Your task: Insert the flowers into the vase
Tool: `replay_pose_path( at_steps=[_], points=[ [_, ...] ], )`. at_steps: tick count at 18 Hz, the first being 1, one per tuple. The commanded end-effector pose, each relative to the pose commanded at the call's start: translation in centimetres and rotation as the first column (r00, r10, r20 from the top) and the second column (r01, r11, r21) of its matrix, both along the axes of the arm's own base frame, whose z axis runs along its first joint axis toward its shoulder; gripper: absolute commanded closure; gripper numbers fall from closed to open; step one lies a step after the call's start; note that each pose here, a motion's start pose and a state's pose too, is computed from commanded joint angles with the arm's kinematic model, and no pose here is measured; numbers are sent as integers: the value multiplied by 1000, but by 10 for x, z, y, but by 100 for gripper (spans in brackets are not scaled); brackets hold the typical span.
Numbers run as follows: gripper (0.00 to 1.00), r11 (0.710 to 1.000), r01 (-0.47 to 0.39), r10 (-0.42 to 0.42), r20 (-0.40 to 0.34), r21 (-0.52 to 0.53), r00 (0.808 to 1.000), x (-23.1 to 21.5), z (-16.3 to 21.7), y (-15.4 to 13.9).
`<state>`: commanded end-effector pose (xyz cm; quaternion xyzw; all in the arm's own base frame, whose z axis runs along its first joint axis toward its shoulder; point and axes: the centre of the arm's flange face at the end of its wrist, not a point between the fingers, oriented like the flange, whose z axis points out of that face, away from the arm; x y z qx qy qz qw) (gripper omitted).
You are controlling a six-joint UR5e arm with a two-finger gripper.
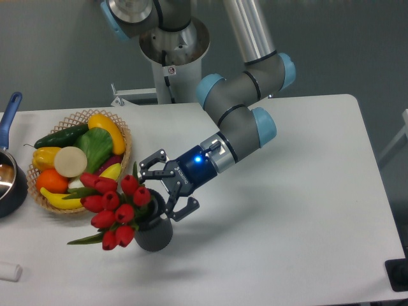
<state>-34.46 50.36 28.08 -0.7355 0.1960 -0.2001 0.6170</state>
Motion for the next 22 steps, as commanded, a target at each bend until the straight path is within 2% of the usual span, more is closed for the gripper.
replay_pose_path(
  at_steps=[2,4,8,10,11,13,14,15,17,20,22],
  points=[
    [0,999,-13,10,-82,-37,997,-3,12,-5],
    [0,994,-45,24,-194,-102,981,-12,20,-14],
    [0,985,-105,64,-274,-138,960,-24,42,-37],
    [0,966,-170,87,-373,-195,924,-32,61,-55],
    [0,948,-214,95,-433,-236,897,-38,69,-65],
    [0,893,-314,90,-556,-323,827,-52,84,-83],
    [0,870,-354,91,-596,-342,798,-54,98,-88],
    [0,858,-383,93,-630,-342,771,-58,113,-91],
    [0,847,-417,104,-668,-329,737,-65,133,-95],
    [0,798,-505,120,-735,-329,668,-86,164,-115],
    [0,757,-548,88,-775,-356,626,-94,183,-119]
  ],
)
